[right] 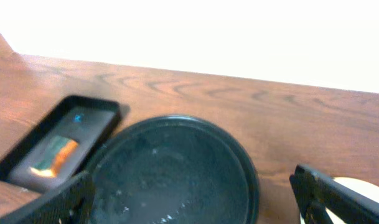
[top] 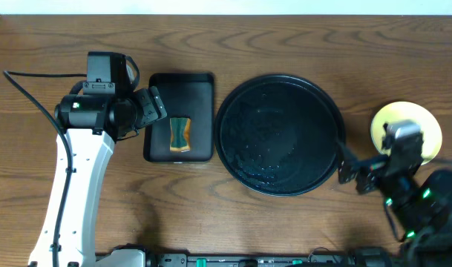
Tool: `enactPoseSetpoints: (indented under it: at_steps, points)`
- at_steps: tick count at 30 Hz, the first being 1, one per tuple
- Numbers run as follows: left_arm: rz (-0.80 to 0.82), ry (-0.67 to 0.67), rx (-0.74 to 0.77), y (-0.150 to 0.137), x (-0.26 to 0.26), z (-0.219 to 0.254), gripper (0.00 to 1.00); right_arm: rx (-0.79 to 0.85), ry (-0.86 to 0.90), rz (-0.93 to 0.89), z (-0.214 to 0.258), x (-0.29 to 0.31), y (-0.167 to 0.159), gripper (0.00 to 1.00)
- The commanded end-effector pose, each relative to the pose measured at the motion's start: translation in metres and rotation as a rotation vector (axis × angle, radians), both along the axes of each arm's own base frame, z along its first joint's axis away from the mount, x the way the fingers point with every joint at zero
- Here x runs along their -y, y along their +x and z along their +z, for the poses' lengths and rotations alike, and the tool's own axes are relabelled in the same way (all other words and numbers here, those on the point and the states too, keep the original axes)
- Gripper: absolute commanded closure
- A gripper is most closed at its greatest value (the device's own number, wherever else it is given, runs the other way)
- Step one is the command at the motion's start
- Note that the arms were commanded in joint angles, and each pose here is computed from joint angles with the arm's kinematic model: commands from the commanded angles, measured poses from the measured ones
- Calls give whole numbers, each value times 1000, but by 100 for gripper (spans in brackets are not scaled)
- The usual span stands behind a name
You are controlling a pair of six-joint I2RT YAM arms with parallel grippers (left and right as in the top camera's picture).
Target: Clean dirty plates on tray and stack at the side
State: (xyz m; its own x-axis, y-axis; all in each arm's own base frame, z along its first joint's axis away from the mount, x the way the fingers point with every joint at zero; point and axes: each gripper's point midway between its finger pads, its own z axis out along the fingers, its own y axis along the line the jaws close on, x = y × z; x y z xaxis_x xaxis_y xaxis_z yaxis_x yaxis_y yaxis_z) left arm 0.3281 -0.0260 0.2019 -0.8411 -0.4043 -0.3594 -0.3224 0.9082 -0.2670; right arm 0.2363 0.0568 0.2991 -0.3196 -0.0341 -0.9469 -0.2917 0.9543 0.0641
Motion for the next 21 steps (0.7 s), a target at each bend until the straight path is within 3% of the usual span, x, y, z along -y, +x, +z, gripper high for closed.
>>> enactPoseSetpoints:
  at_steps: [1, 10, 21]
  points:
    - [6, 3, 23, 3, -2, 9, 15, -25, -34, -39, -64, 9, -8, 1]
    - [6, 3, 23, 3, -2, 9, 15, 188, -26, -80, -108, 16, -16, 1]
    - [6, 3, 23, 3, -2, 9, 15, 276, -18, -89, -139, 16, 6, 1]
